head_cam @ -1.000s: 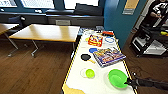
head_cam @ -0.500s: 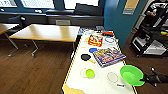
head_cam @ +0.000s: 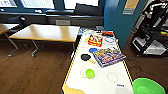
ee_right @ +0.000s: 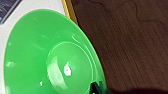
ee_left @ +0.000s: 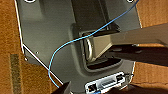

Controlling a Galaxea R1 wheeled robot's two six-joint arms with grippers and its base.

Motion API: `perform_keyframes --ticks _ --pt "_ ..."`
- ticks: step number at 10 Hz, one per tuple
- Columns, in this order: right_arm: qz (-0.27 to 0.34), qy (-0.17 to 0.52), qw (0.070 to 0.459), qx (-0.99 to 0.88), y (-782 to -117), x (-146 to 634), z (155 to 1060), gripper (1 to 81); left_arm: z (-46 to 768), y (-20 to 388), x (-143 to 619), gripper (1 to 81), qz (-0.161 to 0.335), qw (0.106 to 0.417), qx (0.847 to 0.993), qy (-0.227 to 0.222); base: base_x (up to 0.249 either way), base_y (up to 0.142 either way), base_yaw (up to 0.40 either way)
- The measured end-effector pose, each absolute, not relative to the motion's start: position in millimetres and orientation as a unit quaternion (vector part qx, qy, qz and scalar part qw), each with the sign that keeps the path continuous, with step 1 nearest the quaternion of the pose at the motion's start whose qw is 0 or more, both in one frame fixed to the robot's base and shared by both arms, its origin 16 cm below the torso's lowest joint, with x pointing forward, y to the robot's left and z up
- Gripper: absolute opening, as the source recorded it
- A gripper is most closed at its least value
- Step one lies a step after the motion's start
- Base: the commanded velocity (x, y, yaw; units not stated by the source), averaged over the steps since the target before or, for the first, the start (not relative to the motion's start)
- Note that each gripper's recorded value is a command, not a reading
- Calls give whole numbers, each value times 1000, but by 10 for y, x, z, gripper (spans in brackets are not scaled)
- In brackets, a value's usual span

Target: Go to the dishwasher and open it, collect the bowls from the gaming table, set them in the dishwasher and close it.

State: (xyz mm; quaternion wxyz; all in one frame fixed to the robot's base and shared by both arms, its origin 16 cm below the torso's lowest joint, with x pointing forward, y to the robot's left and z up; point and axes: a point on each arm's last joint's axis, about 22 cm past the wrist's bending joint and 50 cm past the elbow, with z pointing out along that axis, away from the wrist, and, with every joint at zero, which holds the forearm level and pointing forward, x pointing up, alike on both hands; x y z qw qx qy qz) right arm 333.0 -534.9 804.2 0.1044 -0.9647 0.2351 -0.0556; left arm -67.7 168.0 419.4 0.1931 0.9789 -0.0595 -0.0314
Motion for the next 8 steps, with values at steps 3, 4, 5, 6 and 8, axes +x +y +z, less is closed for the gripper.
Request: perform_keyframes --ticks 3,4,5,6,8 --pt "2 226 82 -971 -5430 2440 7568 10 4274 1662 -641 811 -26 222 973 -52 0 0 0" --pt "34 224 85 -970 -5351 2015 7340 10 4323 1639 -625 811 -25 235 970 -48 0 0 0" --pt "57 225 87 -969 -5318 1617 7172 10 4393 1600 -608 811 -24 252 966 -44 0 0 0" --pt "74 226 87 -968 -5327 1249 7044 10 4482 1554 -584 811 -22 271 962 -39 0 0 0" --pt "98 231 86 -964 -5361 575 6807 10 4700 1519 -471 811 -16 307 951 -30 0 0 0"
